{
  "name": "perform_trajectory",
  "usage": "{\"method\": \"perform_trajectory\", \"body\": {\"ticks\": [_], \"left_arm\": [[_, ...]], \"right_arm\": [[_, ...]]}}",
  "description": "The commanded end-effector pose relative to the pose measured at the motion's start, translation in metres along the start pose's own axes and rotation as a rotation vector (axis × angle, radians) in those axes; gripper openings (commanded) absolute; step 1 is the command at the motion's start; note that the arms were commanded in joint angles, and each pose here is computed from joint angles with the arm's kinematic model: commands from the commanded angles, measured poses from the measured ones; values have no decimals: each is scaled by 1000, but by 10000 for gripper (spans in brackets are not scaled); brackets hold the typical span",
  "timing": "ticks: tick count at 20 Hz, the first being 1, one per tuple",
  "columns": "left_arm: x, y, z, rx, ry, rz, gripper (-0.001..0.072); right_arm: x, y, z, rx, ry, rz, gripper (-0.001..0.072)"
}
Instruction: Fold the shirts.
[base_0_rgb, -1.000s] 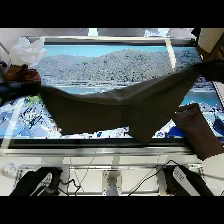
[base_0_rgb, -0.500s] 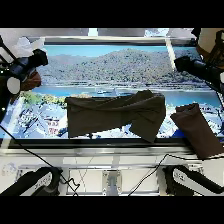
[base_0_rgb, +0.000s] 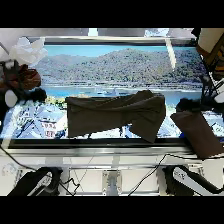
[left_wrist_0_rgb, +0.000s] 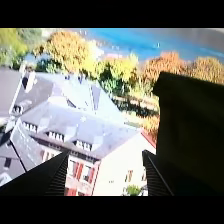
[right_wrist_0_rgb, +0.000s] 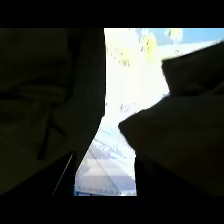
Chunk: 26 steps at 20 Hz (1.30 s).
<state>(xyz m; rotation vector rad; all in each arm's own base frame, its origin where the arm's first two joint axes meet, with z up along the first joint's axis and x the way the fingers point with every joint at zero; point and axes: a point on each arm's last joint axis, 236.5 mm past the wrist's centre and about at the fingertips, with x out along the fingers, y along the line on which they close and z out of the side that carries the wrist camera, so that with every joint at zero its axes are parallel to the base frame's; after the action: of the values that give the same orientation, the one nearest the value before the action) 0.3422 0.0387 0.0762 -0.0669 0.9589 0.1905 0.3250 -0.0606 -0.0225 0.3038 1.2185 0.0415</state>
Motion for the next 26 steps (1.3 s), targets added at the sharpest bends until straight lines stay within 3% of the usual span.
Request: {"method": "perform_trajectory", "body": {"ticks": [1,3,18,19,21,22,26], "left_arm": [[-10,-9,-60,-37,97,-60,487],[-23,-12,-66,-49,84,-81,487],[-58,-30,-90,-89,125,-180,496],[-58,-30,-91,-89,131,-179,497],[-58,-30,-96,-86,152,-176,496],[-59,-29,-98,-86,161,-174,496],[-58,-25,-101,-79,171,-155,496]], "right_arm": [[36,14,-68,122,143,113,404],[49,23,-86,165,161,153,448],[99,59,-77,327,57,300,436],[100,63,-78,319,66,307,395],[99,67,-79,316,72,316,120],[98,69,-79,309,79,324,66],[82,82,-72,237,84,370,33]]}}
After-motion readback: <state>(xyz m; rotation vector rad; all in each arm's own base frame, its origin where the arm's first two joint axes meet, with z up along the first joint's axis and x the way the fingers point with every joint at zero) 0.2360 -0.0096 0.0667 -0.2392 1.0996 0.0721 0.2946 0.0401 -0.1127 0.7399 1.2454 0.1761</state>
